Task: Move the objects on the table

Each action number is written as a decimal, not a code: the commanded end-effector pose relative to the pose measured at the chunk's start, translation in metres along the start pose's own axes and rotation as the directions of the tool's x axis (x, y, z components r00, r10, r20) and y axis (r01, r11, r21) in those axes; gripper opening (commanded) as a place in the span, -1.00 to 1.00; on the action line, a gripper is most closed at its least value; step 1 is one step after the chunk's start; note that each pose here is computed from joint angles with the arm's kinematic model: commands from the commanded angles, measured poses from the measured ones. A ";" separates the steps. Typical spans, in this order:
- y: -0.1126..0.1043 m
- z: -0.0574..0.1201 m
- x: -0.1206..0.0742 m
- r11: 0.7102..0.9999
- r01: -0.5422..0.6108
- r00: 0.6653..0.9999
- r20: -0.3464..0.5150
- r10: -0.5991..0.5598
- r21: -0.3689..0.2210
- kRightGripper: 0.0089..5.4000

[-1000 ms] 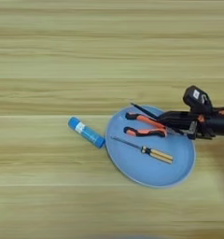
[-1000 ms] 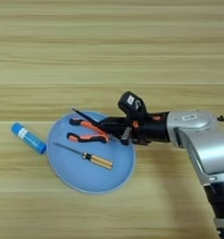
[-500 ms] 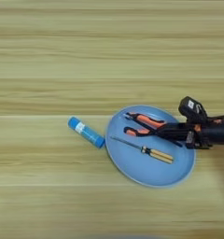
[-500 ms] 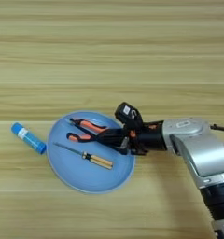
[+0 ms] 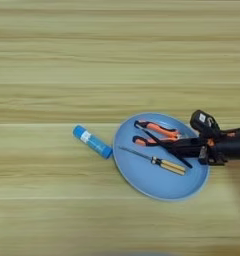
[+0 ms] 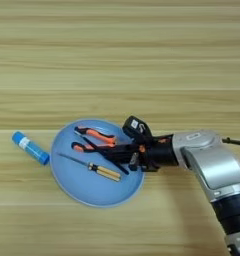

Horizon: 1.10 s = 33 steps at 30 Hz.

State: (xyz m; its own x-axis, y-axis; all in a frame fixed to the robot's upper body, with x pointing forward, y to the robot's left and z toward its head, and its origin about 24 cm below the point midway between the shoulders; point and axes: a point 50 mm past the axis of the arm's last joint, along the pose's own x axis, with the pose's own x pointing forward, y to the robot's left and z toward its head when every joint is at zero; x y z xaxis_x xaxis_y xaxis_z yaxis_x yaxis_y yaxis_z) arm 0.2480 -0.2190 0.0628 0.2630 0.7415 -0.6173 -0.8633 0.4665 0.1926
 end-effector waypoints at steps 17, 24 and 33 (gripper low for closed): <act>-0.009 0.027 -0.014 0.990 0.073 0.997 0.041 -0.068 -0.121 -0.48; -0.007 0.035 -0.018 0.986 0.080 0.995 0.072 -0.070 -0.145 -0.20; 0.001 0.052 -0.027 0.978 0.089 0.990 0.126 -0.065 -0.188 0.14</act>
State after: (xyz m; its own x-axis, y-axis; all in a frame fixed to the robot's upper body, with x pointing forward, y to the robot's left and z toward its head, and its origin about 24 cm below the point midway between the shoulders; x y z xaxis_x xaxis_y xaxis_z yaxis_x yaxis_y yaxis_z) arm 0.2508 -0.2112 0.0848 0.2848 0.7761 -0.5627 -0.8932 0.4279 0.1380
